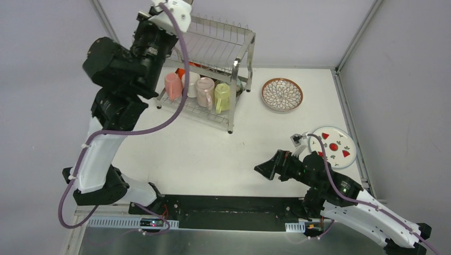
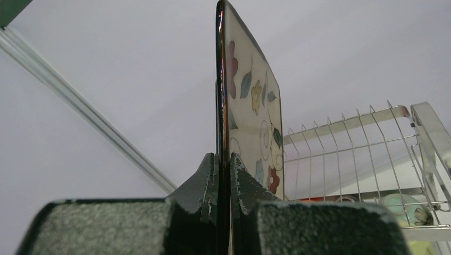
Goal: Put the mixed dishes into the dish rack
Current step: Insert the plate into the dish rack.
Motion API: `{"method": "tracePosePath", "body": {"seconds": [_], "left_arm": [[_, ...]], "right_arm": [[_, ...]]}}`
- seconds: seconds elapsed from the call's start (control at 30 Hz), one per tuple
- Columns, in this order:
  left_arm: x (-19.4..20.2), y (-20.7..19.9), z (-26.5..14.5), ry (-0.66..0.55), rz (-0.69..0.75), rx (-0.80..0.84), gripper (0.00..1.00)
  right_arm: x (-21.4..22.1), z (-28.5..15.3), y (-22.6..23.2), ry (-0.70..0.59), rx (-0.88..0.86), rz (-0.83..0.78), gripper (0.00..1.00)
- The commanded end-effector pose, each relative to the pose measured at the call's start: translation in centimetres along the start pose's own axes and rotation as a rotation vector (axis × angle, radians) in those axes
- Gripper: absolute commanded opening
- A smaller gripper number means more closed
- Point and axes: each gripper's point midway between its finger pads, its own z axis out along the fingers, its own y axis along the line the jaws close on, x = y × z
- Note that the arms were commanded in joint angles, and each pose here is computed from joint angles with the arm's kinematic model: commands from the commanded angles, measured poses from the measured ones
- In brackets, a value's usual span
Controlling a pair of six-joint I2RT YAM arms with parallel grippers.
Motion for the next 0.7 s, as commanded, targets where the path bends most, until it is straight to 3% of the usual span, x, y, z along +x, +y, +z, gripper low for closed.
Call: {"method": "tracePosePath", "body": {"seconds": [0.0,0.4,0.67], "left_arm": [[-5.9,6.0,-0.2,-0.225,-0.079,-0.194,0.00],[-1.6,4.6,5.4,-0.149,-0.040,-0.158,0.00],[1.7,4.0,7.2,-0.077,0.078,-0.117,0.00]], "right_arm": [[-1.7,-0.7,1.6,-0.047,-0.033,-0.013,1.00],[-0.8,0.1,2.1,-0.012,-0.066,0.014,1.00],[-0.4,-0.1,1.3,-0.007,-0.048,0.024,1.00]]}}
